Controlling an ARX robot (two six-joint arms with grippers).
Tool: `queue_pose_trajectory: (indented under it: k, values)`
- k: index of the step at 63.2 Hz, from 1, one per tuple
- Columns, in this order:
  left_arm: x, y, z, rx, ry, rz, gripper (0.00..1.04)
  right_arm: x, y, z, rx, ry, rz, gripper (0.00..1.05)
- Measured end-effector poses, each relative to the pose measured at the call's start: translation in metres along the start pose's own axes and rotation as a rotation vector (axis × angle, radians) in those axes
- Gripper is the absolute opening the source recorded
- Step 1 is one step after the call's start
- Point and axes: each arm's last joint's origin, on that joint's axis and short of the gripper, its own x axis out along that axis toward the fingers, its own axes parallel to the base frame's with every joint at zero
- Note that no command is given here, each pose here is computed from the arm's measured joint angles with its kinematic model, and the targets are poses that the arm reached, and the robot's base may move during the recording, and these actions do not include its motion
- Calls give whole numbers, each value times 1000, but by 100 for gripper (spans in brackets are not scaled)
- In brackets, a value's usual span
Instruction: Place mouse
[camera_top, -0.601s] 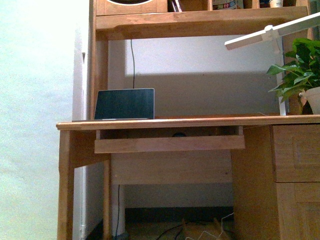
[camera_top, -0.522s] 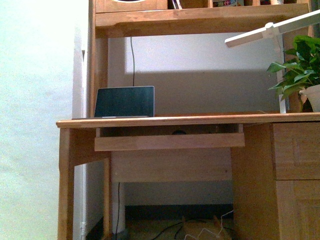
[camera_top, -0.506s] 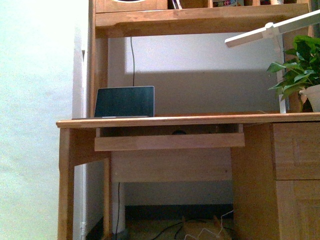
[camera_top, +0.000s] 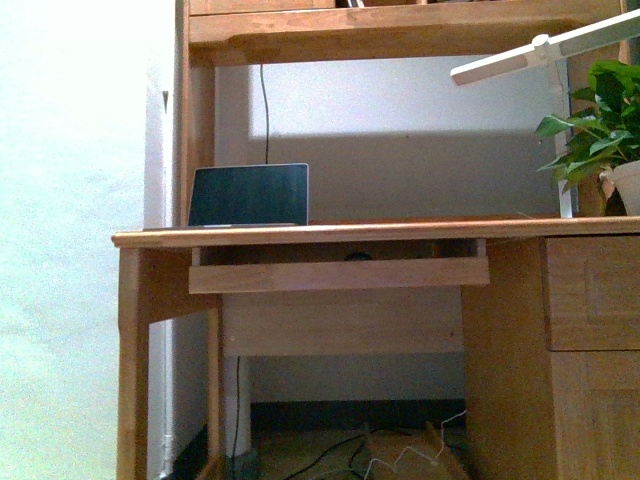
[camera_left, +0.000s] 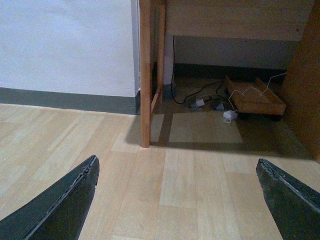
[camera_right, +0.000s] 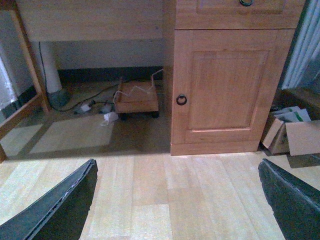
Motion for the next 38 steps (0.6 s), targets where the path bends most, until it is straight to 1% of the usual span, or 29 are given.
queue_pose_trajectory:
  k: [38]
  values:
    - [0,0,0,0,0,0,97,0,0,0,0,0,0,97]
